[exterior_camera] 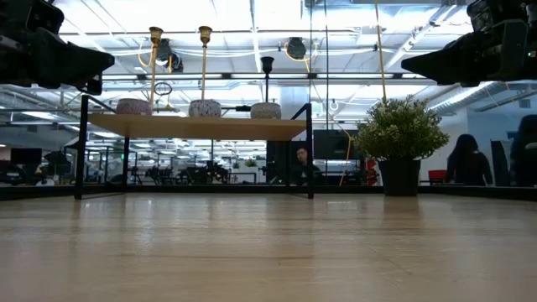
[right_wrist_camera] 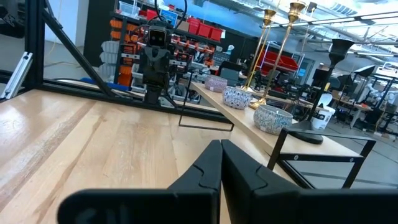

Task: Pick & Place candle stick holders
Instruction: Return to Home Position

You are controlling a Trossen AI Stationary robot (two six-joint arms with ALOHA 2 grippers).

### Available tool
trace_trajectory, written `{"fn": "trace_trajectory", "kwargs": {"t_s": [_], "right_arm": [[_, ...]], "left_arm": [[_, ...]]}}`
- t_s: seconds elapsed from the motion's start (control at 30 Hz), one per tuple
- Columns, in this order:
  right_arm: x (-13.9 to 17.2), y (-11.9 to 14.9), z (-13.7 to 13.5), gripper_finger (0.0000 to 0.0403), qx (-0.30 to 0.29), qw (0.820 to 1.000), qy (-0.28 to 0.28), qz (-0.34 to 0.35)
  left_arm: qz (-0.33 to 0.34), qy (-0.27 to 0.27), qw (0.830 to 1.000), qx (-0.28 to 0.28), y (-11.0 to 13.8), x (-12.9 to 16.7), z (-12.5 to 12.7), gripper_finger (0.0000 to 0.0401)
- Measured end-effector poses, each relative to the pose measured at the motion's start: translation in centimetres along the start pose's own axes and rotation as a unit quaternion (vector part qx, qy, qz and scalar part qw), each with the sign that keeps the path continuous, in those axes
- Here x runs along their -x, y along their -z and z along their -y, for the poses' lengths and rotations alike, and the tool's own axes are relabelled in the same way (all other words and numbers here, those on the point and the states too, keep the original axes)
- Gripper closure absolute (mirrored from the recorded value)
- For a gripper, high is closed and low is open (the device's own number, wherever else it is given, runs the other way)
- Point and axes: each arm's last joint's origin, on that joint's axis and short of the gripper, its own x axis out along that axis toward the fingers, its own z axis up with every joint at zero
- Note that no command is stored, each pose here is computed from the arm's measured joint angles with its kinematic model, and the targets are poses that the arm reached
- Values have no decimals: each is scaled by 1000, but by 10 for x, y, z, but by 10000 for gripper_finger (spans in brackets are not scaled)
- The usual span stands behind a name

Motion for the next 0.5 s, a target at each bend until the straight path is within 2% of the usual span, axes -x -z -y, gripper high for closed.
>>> {"fn": "trace_trajectory", "kwargs": {"t_s": [0.5], "right_arm": [[0,0,0,403,0,1000,0,0]], "left_arm": [[10,-4,1000,1,-2,0,0,364]]}}
